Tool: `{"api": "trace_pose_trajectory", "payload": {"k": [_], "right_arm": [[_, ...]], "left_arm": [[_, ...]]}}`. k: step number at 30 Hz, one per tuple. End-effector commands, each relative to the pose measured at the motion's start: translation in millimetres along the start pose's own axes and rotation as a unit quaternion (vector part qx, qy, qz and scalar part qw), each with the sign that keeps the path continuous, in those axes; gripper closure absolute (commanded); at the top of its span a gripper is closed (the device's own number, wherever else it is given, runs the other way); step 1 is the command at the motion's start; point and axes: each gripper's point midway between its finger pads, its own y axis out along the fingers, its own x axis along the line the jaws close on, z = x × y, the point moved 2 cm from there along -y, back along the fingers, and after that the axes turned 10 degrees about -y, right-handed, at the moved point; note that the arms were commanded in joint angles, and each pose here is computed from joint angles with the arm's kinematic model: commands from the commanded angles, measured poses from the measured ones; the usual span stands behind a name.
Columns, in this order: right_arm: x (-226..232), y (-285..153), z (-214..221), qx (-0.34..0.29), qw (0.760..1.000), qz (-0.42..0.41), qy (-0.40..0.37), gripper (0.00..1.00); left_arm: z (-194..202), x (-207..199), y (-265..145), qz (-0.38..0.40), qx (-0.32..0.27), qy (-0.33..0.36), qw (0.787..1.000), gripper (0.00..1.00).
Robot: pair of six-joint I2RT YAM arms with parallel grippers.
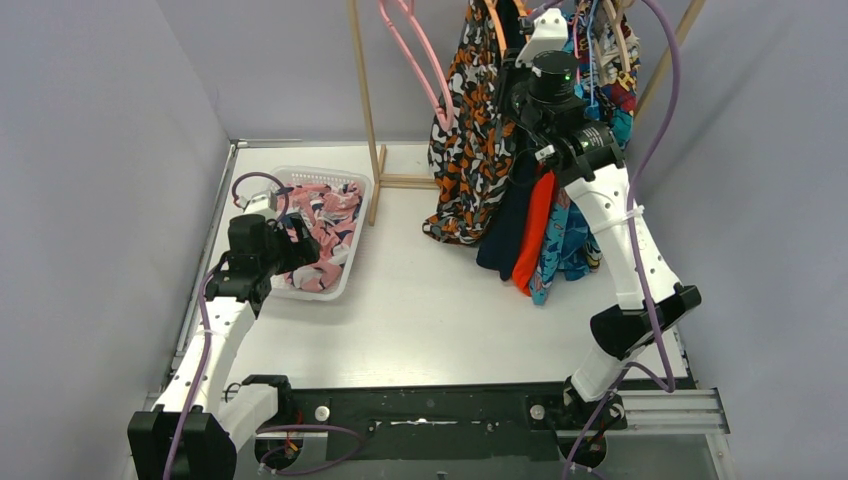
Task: Remove the shorts from the hanger
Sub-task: Pick up the hanger from the clothes rod.
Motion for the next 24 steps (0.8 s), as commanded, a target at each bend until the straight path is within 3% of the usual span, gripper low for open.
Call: {"api": "trace_pose_trajectory", "payload": {"k": [1,7,15,18,24], "right_arm": [[-7,-6,-22,-0.031,0.999,0.007,0.001,0.75],[-7,-3,-15,-0.019,1.0,0.012,0.002,0.74],[-9,-1,-21,-0.034,0.999,0.027,-0.001,0.93],[-6,2,-28,-0.066,0.997,0.033,-0.01,1.0],[-3,-1,-66,-0.164,0.985,0.049,-0.016,1.0]], "left_arm": [[-13,-9,1,0.02,-0.023,0.007,1.0,0.19],[-12,-9,2,0.019,-0.021,0.006,1.0,0.19],[-12,-9,2,0.02,-0.02,0.006,1.0,0.19],[-12,-8,2,0.019,-0.021,0.006,1.0,0.19],[-13,-9,1,0.02,-0.022,0.006,1.0,0.19]]}}
